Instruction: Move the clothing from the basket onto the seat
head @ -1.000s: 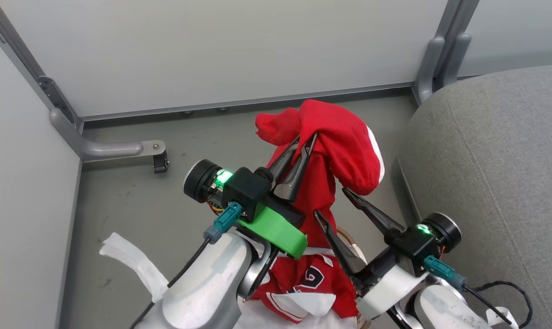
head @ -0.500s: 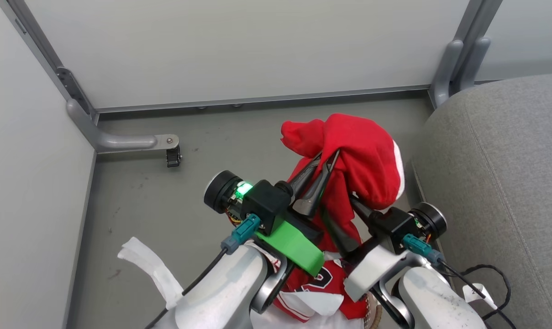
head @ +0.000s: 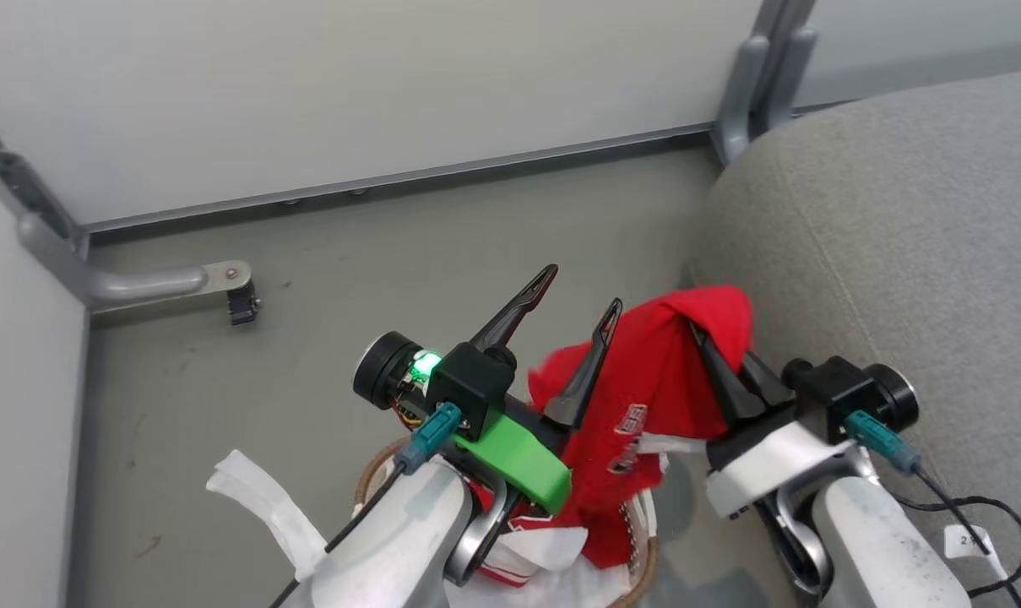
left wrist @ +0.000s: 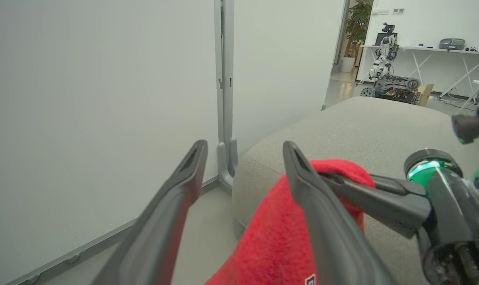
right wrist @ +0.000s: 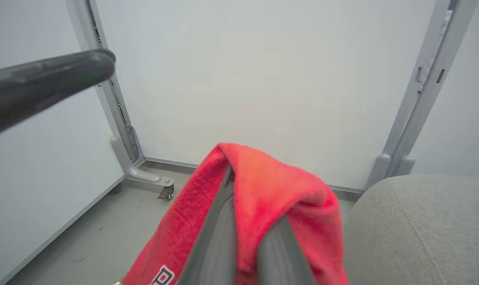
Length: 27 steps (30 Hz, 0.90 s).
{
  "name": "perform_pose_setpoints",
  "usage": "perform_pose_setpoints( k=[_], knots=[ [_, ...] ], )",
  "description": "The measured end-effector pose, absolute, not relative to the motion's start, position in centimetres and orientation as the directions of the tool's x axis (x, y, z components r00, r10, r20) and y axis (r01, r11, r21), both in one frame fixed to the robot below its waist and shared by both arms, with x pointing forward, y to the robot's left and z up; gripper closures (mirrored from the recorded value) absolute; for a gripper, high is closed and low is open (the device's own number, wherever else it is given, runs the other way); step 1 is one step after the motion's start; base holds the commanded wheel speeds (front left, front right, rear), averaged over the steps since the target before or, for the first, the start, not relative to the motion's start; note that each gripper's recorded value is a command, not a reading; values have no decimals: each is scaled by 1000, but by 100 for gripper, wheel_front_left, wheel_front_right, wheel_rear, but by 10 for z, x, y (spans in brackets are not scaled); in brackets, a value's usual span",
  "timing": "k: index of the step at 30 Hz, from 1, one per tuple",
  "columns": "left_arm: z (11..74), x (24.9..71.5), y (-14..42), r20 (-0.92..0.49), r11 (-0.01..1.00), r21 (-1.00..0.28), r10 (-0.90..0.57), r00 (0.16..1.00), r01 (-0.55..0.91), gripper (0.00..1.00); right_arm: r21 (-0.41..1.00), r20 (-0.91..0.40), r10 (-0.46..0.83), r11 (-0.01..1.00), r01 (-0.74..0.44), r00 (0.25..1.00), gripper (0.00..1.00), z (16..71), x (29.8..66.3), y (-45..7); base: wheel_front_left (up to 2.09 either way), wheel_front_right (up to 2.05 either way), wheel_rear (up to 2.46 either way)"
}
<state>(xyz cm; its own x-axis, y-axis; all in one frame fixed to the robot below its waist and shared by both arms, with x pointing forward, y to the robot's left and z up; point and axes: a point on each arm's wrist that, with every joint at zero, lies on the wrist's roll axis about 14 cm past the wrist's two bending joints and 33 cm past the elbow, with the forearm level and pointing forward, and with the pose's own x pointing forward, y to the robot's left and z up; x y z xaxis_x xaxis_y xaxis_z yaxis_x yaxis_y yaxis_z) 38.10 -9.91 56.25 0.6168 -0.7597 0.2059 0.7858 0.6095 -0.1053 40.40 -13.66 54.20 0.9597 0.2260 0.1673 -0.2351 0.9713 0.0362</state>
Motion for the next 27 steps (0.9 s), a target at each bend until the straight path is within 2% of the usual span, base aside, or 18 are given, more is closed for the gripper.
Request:
perform_pose_setpoints(
  k=[9, 10, 14, 22, 27],
  knots=[
    [541, 363, -155, 168, 451, -129, -868, 468, 883, 0, -6, 175, -87, 996, 89, 981, 100, 548, 365, -250, 0, 0, 0],
    [537, 357, -168, 163, 408, -131, -890, 426, 903, 0, -32, 166, -142, 988, 150, 976, 100, 548, 354, -272, 0, 0, 0],
    [523, 349, -186, 141, 350, -142, -919, 369, 926, 0, -118, 154, -212, 966, 231, 965, 100, 553, 343, -310, 0, 0, 0],
    [469, 359, -192, 45, 325, -180, -940, 338, 928, 0, -314, 178, -238, 906, 284, 955, 100, 593, 390, -365, 0, 0, 0],
    [452, 379, -192, 48, 322, -196, -940, 337, 926, 0, -419, 213, -273, 842, 340, 938, 100, 624, 427, -403, 0, 0, 0]
  ],
)
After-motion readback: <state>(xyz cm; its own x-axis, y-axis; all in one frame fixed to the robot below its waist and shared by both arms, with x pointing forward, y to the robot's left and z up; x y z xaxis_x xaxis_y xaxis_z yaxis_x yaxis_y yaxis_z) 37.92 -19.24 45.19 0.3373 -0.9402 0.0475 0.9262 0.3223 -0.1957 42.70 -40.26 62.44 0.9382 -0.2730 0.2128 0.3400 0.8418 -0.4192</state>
